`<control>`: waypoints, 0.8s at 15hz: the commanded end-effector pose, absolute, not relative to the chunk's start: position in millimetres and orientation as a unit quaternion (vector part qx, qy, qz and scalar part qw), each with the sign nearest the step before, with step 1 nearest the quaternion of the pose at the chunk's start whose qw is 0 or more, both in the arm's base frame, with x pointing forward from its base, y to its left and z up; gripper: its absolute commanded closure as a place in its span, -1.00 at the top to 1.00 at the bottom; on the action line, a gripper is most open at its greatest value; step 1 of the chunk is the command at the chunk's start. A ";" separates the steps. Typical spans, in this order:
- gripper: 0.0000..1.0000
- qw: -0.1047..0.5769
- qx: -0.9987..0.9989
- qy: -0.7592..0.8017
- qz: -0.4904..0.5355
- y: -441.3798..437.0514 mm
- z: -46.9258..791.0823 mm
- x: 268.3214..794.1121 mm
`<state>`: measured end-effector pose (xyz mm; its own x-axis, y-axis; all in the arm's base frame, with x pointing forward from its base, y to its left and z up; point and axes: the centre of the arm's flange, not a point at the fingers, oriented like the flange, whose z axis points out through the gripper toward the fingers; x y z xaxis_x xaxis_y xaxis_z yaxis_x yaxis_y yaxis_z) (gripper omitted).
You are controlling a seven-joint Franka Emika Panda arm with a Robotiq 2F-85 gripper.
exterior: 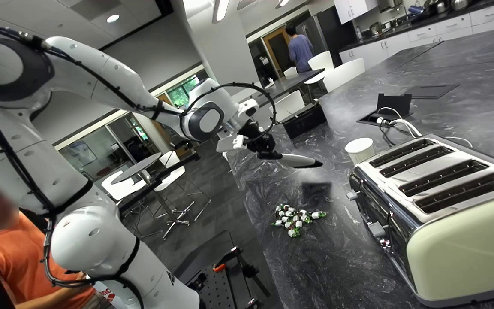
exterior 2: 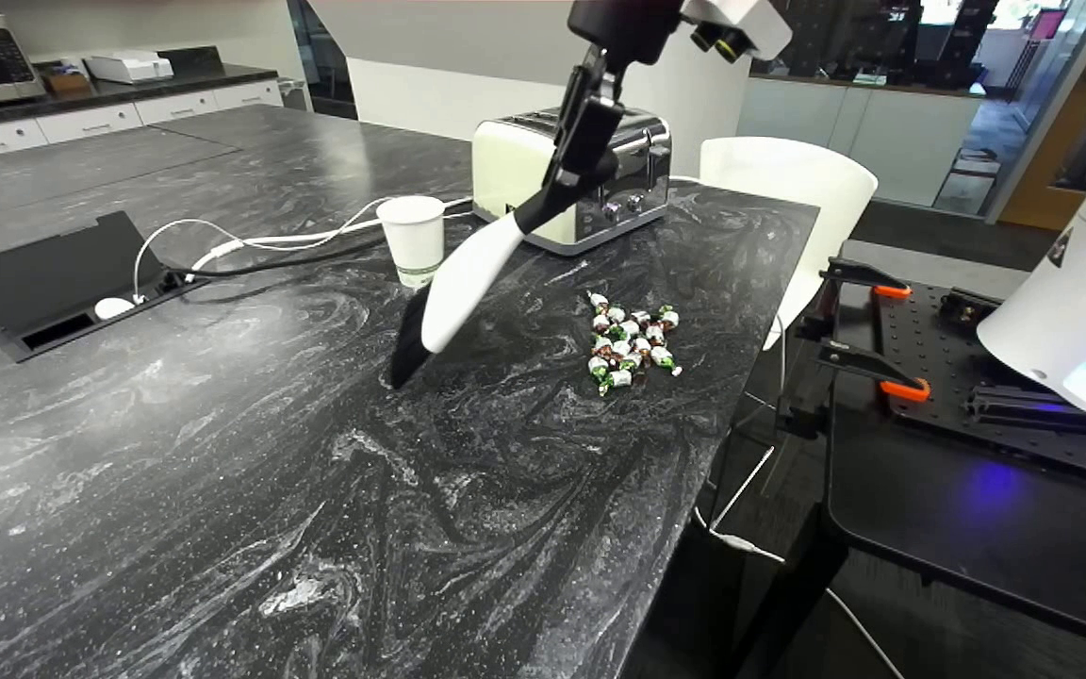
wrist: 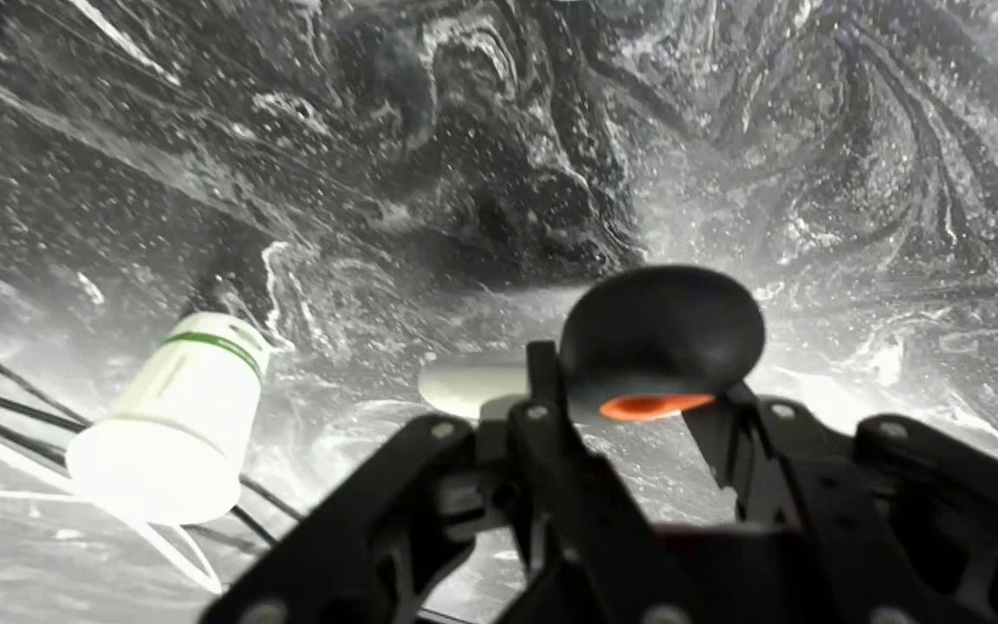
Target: Pick up the broom and sweep some of the candy to the right
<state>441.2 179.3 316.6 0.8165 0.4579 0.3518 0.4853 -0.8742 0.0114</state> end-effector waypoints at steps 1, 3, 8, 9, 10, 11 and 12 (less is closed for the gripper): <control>-0.72 0.065 -0.939 -0.279 -0.188 217.3 292.6 498.0; -0.72 0.068 -0.938 -0.288 -0.183 231.4 275.5 514.7; -0.72 0.060 -0.937 -0.306 -0.156 236.5 231.7 534.1; -0.72 0.056 -0.937 -0.310 -0.149 233.2 224.1 535.4; -0.72 0.053 -0.937 -0.314 -0.142 229.7 217.2 536.1; -0.72 0.050 -0.937 -0.319 -0.130 226.1 209.2 536.6; -0.72 0.046 -0.938 -0.322 -0.122 223.3 202.0 536.7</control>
